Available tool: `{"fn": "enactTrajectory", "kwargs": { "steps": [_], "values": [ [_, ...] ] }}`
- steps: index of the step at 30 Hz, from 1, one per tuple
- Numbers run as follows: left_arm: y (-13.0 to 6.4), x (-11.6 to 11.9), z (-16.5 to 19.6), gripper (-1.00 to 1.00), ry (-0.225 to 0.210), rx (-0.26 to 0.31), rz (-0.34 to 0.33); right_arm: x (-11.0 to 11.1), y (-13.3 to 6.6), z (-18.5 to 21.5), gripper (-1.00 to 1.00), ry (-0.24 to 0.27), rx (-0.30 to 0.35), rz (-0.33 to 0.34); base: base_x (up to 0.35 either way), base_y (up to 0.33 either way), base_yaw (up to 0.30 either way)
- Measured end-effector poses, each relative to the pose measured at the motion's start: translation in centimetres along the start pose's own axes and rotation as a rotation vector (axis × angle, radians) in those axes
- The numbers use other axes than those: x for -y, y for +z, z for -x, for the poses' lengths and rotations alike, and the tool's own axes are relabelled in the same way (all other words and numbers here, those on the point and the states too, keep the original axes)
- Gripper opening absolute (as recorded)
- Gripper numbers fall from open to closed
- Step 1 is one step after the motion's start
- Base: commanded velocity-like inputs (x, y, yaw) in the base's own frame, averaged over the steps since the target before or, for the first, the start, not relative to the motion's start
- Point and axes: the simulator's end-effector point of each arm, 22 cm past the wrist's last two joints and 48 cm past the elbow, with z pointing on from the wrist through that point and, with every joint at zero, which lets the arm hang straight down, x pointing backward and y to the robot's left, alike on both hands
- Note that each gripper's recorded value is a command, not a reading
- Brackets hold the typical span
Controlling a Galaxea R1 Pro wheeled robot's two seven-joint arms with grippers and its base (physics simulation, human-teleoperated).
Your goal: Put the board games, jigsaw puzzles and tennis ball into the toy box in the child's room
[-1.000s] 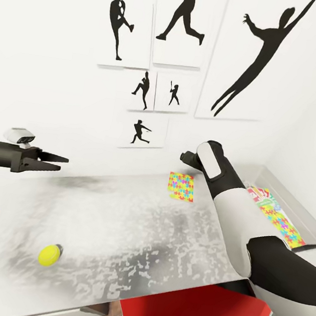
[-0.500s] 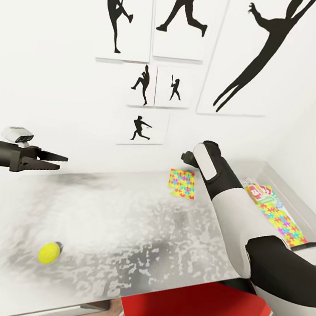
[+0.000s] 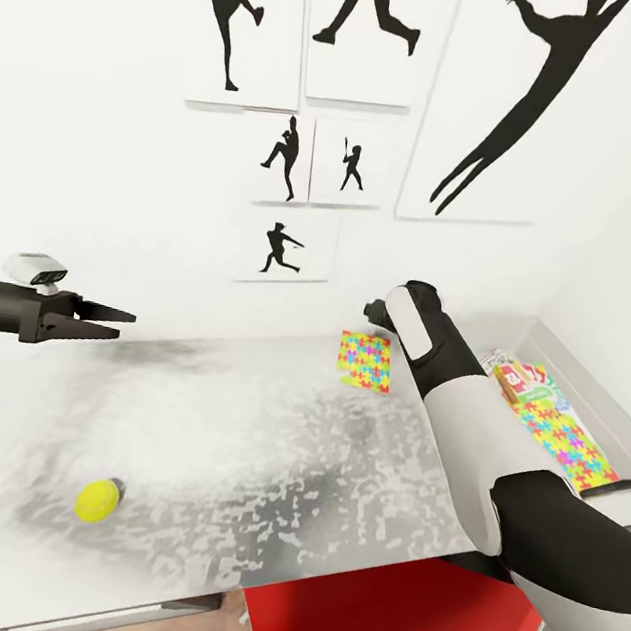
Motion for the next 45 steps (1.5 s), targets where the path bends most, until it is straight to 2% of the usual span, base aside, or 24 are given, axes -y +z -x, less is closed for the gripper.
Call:
{"fn": "enactTrajectory", "kwargs": {
  "steps": [33,40,45],
  "values": [
    [1.1,-2.3,-1.9,1.00,-0.049,-0.020,-0.006,0.2,3.3,-2.8,1.00,-0.011,-0.048,-0.013,0.000,0.000,0.000],
    [1.3,-2.8,-2.3,1.00,-0.060,-0.024,-0.006,-0.3,2.9,-0.4,1.00,-0.009,-0.016,-0.008,0.000,0.000,0.000],
    [1.5,-3.2,-2.6,1.00,-0.067,-0.027,-0.006,-0.1,2.9,0.8,1.00,-0.026,0.010,-0.026,0.000,0.000,0.000]
  ]
}}
